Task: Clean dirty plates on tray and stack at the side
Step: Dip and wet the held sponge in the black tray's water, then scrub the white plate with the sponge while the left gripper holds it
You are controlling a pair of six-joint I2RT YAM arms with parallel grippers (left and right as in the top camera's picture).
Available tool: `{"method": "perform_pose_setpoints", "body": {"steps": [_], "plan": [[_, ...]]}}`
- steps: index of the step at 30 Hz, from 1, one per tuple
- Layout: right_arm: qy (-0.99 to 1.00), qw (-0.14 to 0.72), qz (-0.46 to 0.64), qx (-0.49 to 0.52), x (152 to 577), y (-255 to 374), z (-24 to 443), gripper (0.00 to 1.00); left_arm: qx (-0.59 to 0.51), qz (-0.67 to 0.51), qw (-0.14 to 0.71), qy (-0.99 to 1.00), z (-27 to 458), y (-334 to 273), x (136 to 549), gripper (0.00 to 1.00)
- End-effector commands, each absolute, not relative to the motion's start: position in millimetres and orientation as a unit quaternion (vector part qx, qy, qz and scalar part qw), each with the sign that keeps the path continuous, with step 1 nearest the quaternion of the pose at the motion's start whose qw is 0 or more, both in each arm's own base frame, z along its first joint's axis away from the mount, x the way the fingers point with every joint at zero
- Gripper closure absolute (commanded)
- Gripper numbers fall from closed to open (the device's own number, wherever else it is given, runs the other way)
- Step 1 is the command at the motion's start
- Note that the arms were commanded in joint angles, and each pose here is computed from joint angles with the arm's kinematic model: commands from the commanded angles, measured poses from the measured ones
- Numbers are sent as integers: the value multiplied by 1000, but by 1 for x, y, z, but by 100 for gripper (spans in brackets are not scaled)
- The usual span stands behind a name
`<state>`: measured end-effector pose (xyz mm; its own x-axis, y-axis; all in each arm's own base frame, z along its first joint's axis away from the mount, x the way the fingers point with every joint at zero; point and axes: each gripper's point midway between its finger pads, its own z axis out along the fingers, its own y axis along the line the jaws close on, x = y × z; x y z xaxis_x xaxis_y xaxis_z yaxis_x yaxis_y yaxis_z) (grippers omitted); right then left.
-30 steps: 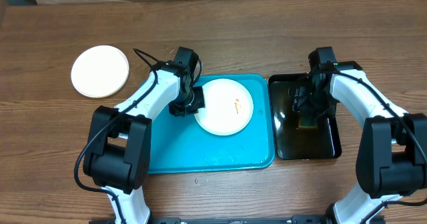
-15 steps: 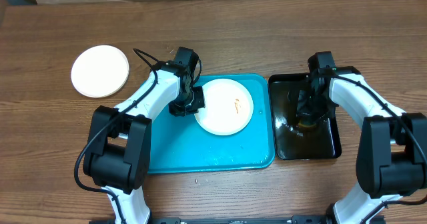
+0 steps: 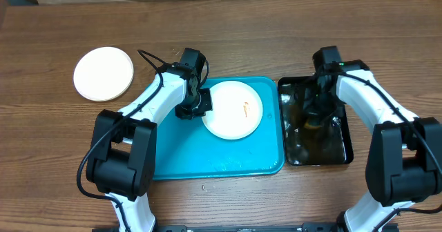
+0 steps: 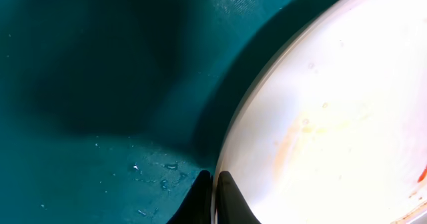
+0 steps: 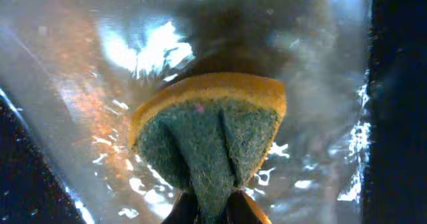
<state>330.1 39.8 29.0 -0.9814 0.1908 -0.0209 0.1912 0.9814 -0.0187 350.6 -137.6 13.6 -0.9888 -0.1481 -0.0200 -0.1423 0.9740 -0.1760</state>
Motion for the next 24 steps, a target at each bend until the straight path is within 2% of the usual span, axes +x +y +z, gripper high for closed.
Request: {"method": "perform_pose_setpoints", "body": {"steps": [1, 5, 12, 16, 19, 21, 24], "plan": [[987, 43, -89, 127, 336, 14, 48, 96, -72, -102, 15, 992, 15, -141, 355, 96], [992, 36, -47, 113, 336, 29, 48, 96, -72, -103, 11, 992, 15, -142, 354, 96], [983, 58, -63, 161, 343, 22, 77, 96, -72, -102, 10, 992, 15, -141, 353, 96], [990, 77, -47, 108, 347, 30, 96, 96, -72, -103, 11, 992, 15, -142, 354, 96], [985, 82, -46, 148, 345, 29, 100, 96, -72, -103, 11, 992, 15, -142, 354, 96], [992, 71, -15, 99, 344, 42, 99, 96, -72, -103, 11, 992, 15, -142, 354, 96], [992, 62, -14, 108, 339, 42, 99, 96, -72, -103, 11, 992, 15, -142, 353, 96]]}}
